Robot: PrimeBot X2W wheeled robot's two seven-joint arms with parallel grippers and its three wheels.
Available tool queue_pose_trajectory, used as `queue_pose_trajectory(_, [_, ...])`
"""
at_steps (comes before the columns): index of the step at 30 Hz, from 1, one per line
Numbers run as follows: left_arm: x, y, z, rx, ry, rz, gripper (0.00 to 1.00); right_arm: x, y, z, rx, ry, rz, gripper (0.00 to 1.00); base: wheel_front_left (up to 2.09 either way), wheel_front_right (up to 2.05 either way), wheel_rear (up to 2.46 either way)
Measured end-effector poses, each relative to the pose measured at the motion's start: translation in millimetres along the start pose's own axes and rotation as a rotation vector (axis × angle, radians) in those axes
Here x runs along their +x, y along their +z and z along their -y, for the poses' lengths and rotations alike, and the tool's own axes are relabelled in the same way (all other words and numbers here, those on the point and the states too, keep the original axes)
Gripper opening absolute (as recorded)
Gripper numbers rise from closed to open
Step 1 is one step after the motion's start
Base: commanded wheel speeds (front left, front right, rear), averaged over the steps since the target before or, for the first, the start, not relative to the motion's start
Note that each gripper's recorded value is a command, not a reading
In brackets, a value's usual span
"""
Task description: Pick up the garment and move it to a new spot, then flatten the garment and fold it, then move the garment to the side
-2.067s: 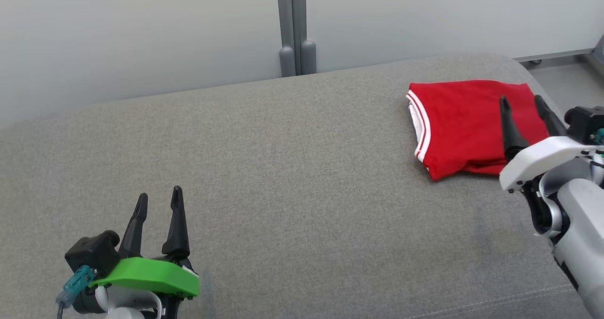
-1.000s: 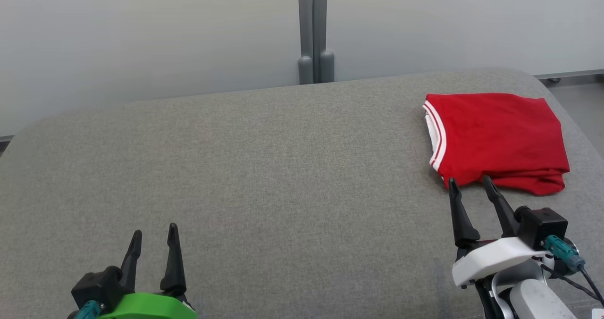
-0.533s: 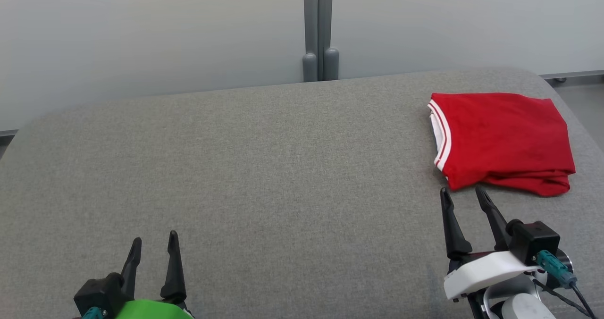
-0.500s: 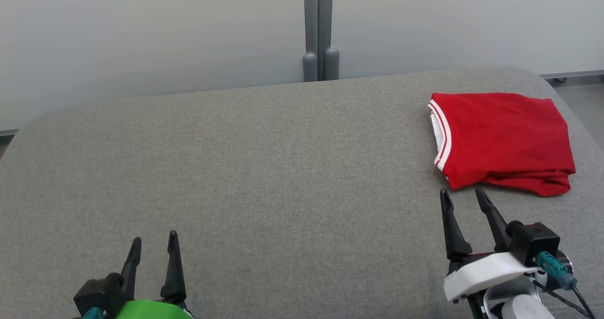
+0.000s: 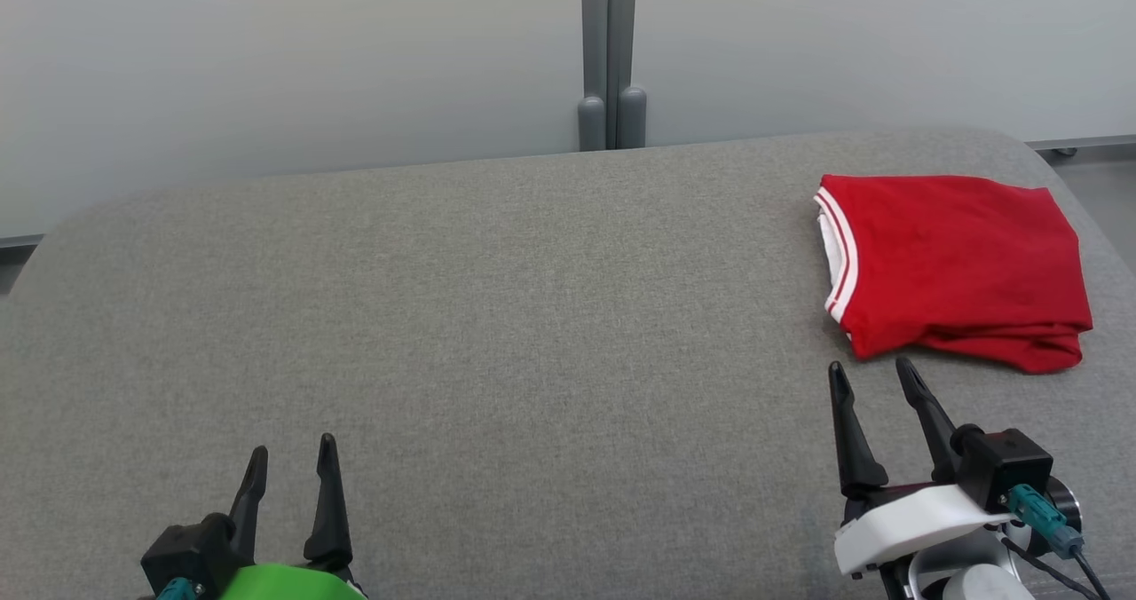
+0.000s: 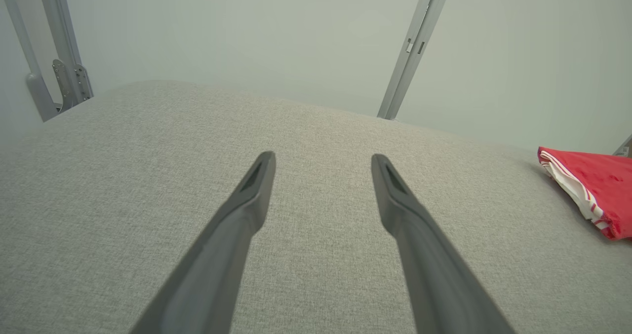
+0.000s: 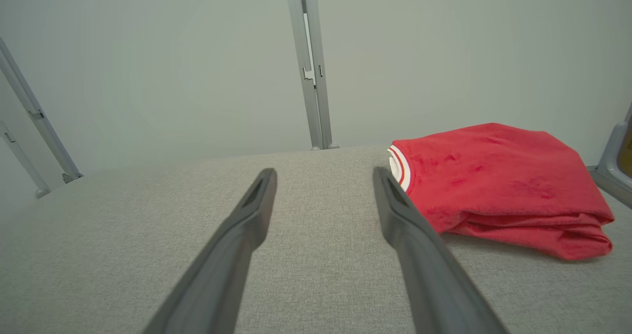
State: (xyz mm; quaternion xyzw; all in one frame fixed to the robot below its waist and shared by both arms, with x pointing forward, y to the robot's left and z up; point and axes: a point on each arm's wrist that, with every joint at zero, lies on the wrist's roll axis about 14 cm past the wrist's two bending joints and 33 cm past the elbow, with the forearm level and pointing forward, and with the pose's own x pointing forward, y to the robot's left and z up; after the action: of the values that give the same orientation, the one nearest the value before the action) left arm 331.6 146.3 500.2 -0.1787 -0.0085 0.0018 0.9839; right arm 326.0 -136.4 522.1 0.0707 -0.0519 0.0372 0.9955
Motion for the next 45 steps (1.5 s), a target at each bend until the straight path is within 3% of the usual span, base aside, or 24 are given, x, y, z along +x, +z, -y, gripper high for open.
queue_pose_trajectory(25, [-2, 1, 2, 0.013, -0.006, 0.006, 1.0, -3, 1, -6, 0.006, 0.003, 0.004, 1.0, 0.0, 0.0, 0.0])
queue_pose_trajectory(26, [-2, 0, 2, 0.013, -0.007, 0.004, 0.0, -4, 0, -6, 0.006, 0.003, 0.002, 0.0, 0.0, 0.0, 0.0])
queue_pose_trajectory(34, [-10, -23, -6, 0.008, 0.022, -0.07, 0.0, -18, -28, -4, 0.022, -0.01, -0.095, 0.0, 0.0, 0.0, 0.0])
queue_pose_trajectory(45, [-10, -29, -9, -0.135, 0.052, -0.109, 0.0, -20, -29, -5, 0.167, -0.028, -0.105, 0.0, 0.0, 0.0, 0.0])
